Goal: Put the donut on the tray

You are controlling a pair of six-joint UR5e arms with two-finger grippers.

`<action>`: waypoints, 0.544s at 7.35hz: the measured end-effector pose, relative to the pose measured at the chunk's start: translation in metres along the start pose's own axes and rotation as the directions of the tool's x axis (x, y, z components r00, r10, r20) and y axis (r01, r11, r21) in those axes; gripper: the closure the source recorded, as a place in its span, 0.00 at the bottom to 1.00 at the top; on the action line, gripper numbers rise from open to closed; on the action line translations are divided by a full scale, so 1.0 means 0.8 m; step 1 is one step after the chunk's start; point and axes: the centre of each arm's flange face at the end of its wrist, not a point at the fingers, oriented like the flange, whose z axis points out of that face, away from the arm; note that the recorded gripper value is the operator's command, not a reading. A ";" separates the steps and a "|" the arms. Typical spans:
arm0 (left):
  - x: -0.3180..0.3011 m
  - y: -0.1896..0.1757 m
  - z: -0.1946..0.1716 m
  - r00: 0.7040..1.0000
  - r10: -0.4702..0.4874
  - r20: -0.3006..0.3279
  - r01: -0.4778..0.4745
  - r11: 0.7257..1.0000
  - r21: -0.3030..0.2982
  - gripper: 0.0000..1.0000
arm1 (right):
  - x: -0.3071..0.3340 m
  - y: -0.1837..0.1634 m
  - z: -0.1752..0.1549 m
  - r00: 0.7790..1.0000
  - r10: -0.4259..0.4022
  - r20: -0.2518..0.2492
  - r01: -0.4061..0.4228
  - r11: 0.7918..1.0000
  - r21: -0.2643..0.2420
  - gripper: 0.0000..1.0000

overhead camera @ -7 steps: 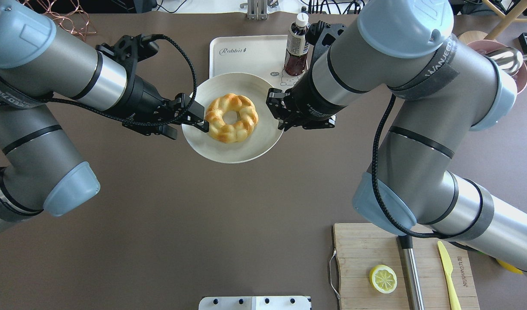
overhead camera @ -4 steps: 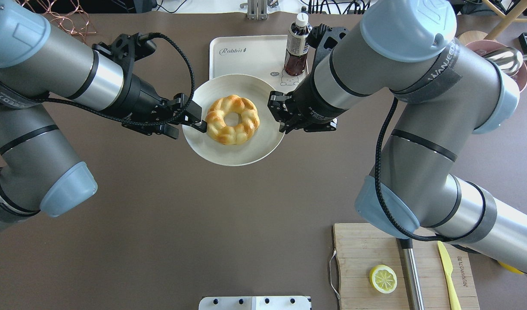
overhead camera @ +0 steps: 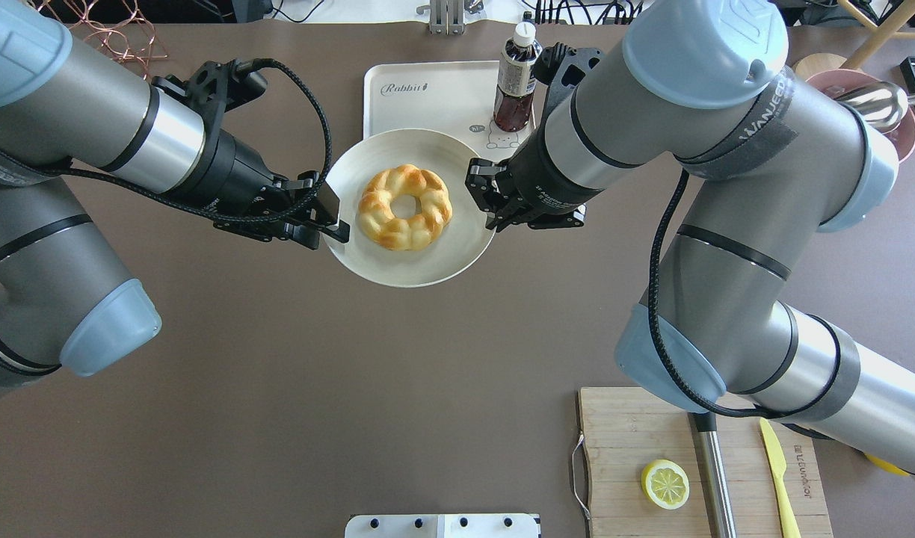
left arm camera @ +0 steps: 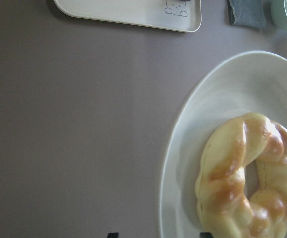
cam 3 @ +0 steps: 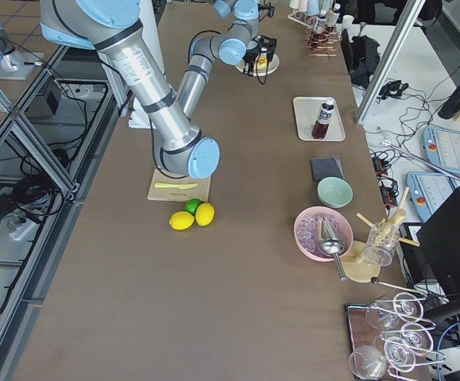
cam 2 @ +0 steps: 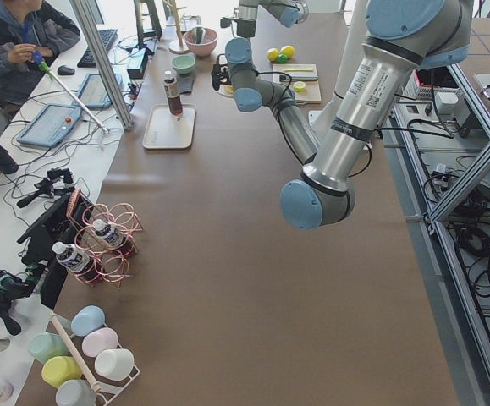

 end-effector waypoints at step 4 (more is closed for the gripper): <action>0.000 0.000 -0.001 1.000 -0.007 0.000 0.007 1.000 0.000 1.00 | -0.002 0.003 -0.005 1.000 -0.003 0.009 0.003 1.000 -0.003 0.00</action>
